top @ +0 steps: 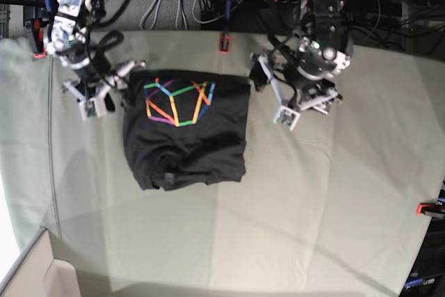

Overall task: Layout the t-shirt on the table in an organized manner, then fold the t-shirt properly
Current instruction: 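Release the shirt and move both grippers to its collar edge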

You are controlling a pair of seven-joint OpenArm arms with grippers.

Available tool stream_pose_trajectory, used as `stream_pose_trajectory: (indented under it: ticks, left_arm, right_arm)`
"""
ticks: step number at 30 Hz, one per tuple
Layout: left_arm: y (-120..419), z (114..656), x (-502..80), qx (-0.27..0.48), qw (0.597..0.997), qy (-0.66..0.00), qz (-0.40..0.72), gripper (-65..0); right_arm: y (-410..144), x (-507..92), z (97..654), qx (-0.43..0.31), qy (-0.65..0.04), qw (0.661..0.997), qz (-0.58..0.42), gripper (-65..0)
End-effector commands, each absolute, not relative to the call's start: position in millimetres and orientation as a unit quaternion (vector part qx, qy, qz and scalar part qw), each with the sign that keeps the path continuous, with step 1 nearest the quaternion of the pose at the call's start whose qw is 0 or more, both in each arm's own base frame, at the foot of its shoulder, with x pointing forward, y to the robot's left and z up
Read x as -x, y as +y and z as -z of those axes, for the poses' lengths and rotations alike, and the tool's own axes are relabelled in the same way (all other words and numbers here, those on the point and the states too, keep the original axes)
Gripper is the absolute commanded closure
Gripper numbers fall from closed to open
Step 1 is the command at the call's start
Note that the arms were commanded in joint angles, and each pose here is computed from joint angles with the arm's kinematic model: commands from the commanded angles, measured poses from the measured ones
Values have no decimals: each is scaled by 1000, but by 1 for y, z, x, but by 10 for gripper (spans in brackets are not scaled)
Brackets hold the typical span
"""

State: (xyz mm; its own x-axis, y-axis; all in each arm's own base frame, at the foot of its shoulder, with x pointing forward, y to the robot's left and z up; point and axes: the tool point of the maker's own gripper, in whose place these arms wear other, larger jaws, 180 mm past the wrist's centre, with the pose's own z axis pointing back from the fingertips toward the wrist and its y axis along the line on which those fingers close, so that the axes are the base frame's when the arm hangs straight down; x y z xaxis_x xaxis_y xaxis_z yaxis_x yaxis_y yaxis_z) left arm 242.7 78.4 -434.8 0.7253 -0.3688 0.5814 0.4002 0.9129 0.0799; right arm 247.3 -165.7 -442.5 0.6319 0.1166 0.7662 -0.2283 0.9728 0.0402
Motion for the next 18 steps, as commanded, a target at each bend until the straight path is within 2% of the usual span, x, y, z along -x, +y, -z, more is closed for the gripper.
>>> stream_pose_trajectory:
  ticks: [1, 8, 12, 18]
  left_arm:
    - [76, 427, -251, 28, 923, -326, 202, -512]
    - [69, 450, -242, 47, 932, -297, 201, -513]
    - [54, 462, -244, 93, 936, -286, 181, -513]
    - [44, 461, -249, 124, 934, -294, 161, -512]
  right_arm:
    - [-167, -258, 429, -67, -447, 888, -91, -309]
    - [-168, -245, 436, -67, -433, 894, -91, -395]
    - [-167, -238, 441, -69, -426, 898, -91, -395]
    - [-167, -236, 443, -70, -423, 899, -91, -394]
